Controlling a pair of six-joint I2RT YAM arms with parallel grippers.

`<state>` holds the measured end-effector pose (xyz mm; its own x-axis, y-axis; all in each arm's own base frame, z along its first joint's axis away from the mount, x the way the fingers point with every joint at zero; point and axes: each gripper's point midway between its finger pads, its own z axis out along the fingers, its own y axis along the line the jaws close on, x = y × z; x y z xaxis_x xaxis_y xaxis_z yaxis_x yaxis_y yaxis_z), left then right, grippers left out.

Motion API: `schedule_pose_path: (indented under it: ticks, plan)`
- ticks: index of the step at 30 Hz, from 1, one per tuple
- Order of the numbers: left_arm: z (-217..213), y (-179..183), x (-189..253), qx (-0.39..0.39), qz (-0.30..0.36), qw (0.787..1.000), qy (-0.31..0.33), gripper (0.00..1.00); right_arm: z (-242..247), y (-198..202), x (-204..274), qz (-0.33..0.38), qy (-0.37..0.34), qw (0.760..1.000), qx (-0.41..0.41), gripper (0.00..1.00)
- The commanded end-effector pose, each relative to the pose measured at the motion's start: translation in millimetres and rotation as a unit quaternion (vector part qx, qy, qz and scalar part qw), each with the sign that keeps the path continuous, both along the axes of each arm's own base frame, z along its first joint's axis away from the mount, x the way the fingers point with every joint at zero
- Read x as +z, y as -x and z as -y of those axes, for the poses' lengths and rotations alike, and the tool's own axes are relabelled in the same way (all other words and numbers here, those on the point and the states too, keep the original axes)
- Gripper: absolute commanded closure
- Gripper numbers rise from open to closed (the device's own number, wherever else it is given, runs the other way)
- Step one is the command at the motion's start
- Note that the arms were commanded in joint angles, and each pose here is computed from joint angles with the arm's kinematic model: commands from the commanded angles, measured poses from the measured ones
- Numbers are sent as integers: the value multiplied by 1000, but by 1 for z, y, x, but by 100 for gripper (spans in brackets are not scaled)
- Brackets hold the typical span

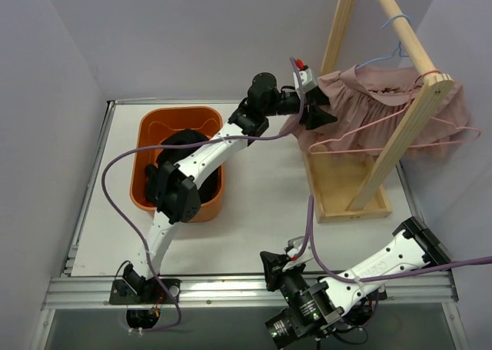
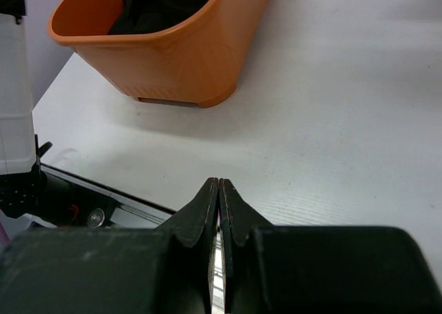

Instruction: Remove the skirt from the hanger

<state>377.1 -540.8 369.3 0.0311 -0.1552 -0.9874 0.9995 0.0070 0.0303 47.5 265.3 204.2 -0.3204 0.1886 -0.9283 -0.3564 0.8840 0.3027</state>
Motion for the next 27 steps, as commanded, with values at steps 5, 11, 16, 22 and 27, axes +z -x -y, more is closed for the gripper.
schedule_pose_path:
  ticks: [5, 11, 16, 22, 27]
  plan:
    - [-29, 71, 100, 5, 89, 995, 50, 45, 7, -3, 7, 16, -27, 999, 5, 100]
    - [-55, 73, 107, 100, 128, 986, 45, 43, 8, -3, 9, 21, -29, 999, 9, 100]
    - [-72, 44, 103, 189, 139, 972, 3, 22, 5, -1, 13, 26, -32, 999, 13, 100]
    - [-73, 27, 95, 237, 61, 970, 9, 12, 9, -3, 14, 24, -39, 999, 13, 100]
    - [-33, 21, 77, 177, -11, 984, -7, 12, 8, -3, 14, 23, -34, 999, 13, 100]
